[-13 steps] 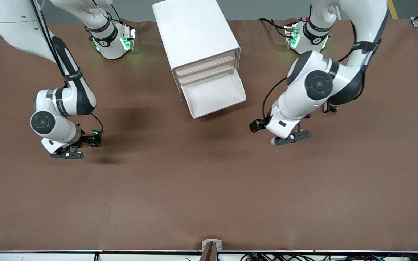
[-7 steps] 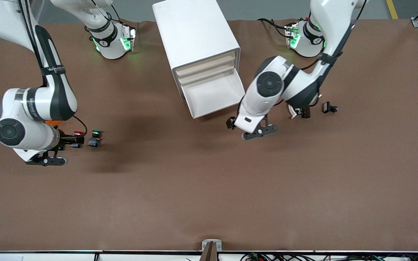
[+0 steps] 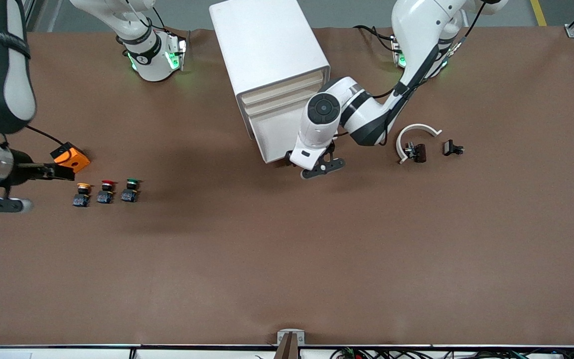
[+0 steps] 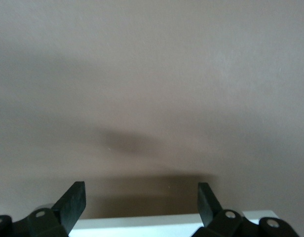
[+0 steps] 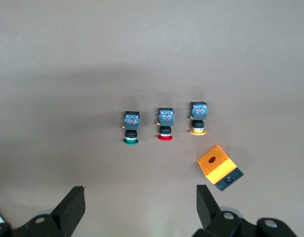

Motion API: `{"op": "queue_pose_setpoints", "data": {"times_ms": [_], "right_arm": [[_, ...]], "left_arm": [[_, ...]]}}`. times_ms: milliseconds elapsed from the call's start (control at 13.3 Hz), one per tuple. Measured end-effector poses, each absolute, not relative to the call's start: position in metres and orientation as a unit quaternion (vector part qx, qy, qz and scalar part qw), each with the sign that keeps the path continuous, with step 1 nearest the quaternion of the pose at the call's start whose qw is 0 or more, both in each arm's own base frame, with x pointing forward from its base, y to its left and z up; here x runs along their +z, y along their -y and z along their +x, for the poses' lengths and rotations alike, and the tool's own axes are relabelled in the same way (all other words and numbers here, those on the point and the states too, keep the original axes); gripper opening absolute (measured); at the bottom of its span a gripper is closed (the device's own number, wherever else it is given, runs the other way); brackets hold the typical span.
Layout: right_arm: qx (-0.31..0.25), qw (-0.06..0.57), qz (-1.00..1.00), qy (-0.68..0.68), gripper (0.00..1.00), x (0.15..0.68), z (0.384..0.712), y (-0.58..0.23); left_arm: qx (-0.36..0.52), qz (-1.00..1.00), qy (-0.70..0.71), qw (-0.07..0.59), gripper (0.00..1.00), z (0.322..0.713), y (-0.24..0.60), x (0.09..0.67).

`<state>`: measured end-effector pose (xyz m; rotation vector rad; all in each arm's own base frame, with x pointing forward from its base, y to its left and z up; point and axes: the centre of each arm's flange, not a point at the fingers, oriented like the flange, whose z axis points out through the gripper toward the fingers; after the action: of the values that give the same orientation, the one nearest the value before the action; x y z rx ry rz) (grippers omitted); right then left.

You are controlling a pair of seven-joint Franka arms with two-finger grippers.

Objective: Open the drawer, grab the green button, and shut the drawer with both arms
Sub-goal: 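Raise the right gripper to rest while the left gripper reaches the drawer, then push the drawer into the cabinet with the left gripper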

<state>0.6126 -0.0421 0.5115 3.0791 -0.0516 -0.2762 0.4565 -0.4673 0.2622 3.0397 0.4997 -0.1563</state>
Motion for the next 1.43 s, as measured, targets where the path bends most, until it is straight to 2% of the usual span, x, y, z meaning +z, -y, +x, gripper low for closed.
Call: {"op": "queue_pose_setpoints", "data": {"times_ms": [450, 826, 1201, 1426], "right_arm": [[-0.039, 0.023, 0.999, 0.019, 1.00, 0.594, 0.577, 0.044], [-0.041, 0.021, 0.999, 0.020, 1.00, 0.591, 0.577, 0.044], [-0.040, -0.009, 0.999, 0.035, 1.00, 0.589, 0.576, 0.053], [-0.025, -0.008, 0.999, 0.048, 1.00, 0.605, 0.577, 0.054]], "left_arm": [[-0.059, 0.984, -0.165, 0.016, 1.00, 0.429, 0.488, 0.241], [-0.063, 0.981, -0.184, 0.009, 1.00, 0.409, 0.502, 0.235], [-0.064, 0.979, -0.195, 0.005, 1.00, 0.386, 0.520, 0.235], [-0.064, 0.979, -0.193, 0.003, 1.00, 0.370, 0.531, 0.234]]}}
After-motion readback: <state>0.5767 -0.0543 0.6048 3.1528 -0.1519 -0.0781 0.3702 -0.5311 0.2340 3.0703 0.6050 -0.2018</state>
